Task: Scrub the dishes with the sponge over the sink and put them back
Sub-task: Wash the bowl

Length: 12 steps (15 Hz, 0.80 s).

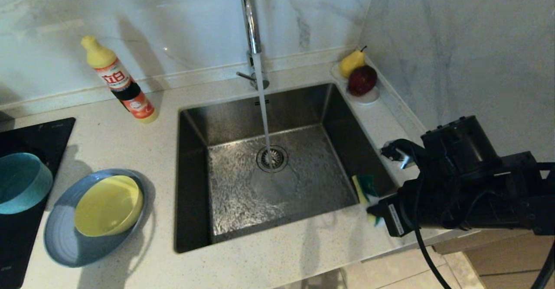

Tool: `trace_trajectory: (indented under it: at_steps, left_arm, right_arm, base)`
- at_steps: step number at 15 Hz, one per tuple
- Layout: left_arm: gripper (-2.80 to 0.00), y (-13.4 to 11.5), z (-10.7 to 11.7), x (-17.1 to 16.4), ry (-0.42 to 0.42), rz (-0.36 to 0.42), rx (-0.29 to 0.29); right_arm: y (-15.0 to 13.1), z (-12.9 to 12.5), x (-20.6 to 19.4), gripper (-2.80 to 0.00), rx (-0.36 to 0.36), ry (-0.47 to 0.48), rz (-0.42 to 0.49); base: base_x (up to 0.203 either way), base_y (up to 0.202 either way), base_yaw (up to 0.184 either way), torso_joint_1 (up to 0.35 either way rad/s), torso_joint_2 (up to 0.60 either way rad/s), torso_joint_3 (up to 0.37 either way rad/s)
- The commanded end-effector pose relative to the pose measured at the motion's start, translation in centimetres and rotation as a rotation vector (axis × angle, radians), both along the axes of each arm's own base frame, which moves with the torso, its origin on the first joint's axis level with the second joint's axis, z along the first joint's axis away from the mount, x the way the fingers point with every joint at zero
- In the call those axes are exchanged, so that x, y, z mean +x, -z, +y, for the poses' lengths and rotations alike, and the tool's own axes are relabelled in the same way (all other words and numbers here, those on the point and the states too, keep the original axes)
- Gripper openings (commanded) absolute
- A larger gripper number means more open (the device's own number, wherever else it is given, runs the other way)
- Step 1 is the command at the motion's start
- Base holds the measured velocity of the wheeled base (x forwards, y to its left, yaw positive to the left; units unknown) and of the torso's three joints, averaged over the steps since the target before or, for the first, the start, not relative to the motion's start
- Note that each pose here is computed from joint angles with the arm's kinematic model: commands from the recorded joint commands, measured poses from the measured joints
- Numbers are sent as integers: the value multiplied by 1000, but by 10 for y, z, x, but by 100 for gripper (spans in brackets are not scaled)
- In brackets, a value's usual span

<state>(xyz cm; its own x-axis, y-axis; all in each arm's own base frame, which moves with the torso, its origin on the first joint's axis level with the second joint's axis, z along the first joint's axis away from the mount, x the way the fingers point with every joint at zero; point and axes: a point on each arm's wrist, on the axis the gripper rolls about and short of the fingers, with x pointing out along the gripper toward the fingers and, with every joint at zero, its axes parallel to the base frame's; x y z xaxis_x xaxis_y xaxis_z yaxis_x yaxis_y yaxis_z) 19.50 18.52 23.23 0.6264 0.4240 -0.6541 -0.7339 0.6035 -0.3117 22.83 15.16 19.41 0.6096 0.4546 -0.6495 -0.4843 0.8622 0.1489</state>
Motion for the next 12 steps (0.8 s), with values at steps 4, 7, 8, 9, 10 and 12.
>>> trace_trajectory:
  at_steps: [4,7,8,9,10,12]
  left_arm:
    - [-280,34,45,8,-102,23,-60]
    - [-280,49,54,14,-103,47,-89]
    - [-280,51,54,14,-100,48,-96]
    - [-280,52,55,15,-86,41,-107]
    - [-280,53,54,15,-73,36,-119]
    - [-280,57,56,17,-65,44,-126]
  right_arm:
    - [1,3,1,-280,-2,-5,4]
    - [-1,3,1,-280,-1,-9,-3]
    - [-2,3,0,-280,0,-9,-6]
    - [-3,3,0,-280,3,-9,-9]
    - [-3,3,0,-280,2,-9,-9]
    - [-3,2,-1,-280,5,-9,-9]
  base:
    - [0,0,0,0,0,0]
    - [0,0,0,0,0,0]
    - [0,0,0,0,0,0]
    - [0,0,0,0,0,0]
    - [0,0,0,0,0,0]
    - [0,0,0,0,0,0]
